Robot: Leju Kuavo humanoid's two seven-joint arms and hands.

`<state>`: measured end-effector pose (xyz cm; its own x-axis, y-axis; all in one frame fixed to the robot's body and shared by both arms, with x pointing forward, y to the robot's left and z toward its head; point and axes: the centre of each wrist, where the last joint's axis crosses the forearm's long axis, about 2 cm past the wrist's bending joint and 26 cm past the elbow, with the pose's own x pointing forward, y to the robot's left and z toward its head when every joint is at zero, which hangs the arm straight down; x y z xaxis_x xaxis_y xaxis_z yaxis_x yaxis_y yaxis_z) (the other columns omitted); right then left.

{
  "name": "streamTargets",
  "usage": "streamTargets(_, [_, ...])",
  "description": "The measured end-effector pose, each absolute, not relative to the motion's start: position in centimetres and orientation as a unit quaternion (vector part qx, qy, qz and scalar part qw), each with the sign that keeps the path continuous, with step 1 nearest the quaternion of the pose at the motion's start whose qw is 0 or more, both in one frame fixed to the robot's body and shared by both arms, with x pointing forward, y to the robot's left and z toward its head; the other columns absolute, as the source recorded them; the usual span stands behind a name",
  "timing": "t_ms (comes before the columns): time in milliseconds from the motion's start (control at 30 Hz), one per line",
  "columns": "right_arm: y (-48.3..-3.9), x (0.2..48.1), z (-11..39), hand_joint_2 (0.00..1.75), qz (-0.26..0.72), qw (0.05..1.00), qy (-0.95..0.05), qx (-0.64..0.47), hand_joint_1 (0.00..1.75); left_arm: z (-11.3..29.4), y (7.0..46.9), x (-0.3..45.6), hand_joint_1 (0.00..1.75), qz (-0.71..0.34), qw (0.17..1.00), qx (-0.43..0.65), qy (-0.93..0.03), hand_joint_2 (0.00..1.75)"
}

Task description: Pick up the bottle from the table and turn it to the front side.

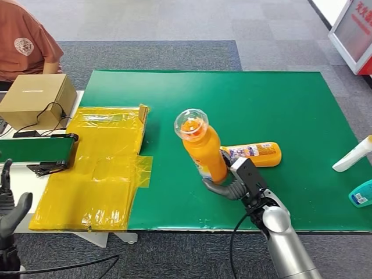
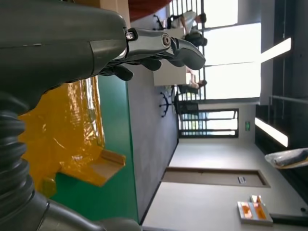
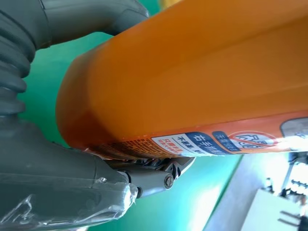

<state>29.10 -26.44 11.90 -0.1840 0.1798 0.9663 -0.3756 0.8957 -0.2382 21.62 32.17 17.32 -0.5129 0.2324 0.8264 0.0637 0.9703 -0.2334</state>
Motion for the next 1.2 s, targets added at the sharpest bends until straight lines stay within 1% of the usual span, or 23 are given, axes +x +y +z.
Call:
streamTargets(267, [-21.6, 30.7, 13.1, 1.75, 0.195, 0.619, -0.755, 0.092, 1.75, 18.2, 27.5, 25.3, 0.0, 0.044, 0.483, -0.195, -0.853, 1.75])
streamTargets(433, [-18.5, 31.9, 14.2, 1.75, 0.191, 0.609, -0.762, 0.109, 1.75, 19.1, 24.6, 27.2, 0.0, 0.016, 0.486, -0.247, -0.838, 1.75])
streamTargets(600, [-16.5, 32.9, 14.8, 1.75, 0.193, 0.604, -0.764, 0.12, 1.75, 20.0, 21.9, 28.6, 0.0, -0.016, 0.486, -0.284, -0.826, 1.75])
streamTargets(867, [-15.0, 33.4, 14.9, 1.75, 0.206, 0.603, -0.761, 0.124, 1.75, 20.6, 19.5, 29.7, 0.0, -0.058, 0.498, -0.302, -0.811, 1.75])
streamTargets(1200, [-11.4, 33.9, 16.3, 1.75, 0.241, 0.582, -0.765, 0.135, 1.75, 23.6, 15.9, 33.4, 0.0, -0.115, 0.511, -0.24, -0.817, 1.75])
